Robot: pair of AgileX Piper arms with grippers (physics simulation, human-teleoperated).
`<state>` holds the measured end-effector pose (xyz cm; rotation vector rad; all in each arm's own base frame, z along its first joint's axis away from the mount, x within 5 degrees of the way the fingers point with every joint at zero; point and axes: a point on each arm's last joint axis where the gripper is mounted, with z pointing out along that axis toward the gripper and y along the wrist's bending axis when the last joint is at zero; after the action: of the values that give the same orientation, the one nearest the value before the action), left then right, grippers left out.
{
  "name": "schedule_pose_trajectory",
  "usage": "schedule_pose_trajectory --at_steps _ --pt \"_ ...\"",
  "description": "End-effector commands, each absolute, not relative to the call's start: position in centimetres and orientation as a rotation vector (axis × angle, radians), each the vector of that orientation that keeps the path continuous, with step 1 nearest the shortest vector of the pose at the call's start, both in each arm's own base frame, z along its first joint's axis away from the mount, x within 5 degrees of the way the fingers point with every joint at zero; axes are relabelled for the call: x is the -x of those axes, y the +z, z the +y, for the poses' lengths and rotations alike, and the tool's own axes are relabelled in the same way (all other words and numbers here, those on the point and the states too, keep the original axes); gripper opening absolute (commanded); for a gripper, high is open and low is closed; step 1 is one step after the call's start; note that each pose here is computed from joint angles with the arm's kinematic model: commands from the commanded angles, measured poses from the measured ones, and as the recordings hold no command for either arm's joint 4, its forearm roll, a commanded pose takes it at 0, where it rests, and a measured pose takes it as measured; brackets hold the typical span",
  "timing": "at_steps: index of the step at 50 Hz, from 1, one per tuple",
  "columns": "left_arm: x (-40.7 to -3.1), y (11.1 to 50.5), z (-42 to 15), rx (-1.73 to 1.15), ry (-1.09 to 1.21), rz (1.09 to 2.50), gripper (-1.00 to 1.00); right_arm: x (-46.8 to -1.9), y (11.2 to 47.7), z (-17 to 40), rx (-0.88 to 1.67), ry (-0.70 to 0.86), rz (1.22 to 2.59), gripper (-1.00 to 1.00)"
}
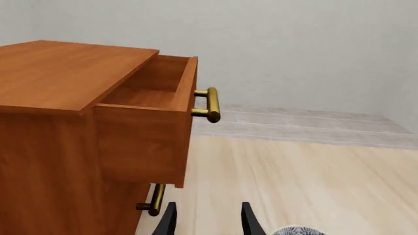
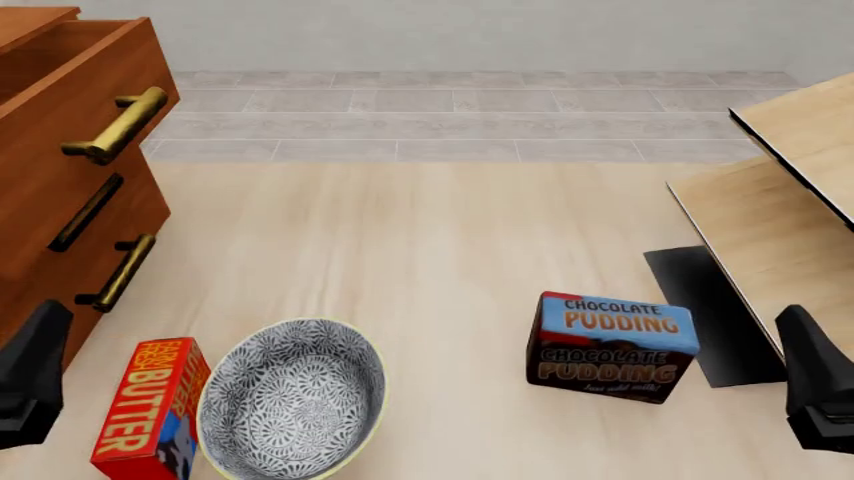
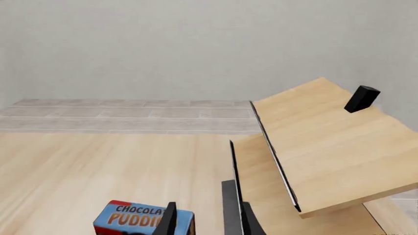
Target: Close the top drawer of the cabinet.
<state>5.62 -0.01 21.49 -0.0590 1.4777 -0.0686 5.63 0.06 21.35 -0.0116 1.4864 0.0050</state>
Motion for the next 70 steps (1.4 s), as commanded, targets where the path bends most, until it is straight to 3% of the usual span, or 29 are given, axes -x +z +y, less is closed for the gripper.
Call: schedule_pose_trajectory --at_steps 1,17,36,70 --pt "-5.6 21.4 0.0 -0.004 0.001 1.483 1.00 -5.8 21.5 0.0 -0.007 0.003 1.490 1.00" --pt "-5.6 21.6 -0.2 -0.061 -0.004 1.466 1.00 -5.7 21.3 0.0 -0.008 0.012 1.495 1.00" --pt "-5.3 24.2 -0.7 -0.241 0.084 1.343 1.00 -5.6 21.2 0.0 -0.009 0.018 1.499 1.00" --pt "-10.8 26.0 -1.7 -0.492 0.386 1.214 1.00 -5.6 21.3 0.1 -0.007 0.032 1.493 1.00"
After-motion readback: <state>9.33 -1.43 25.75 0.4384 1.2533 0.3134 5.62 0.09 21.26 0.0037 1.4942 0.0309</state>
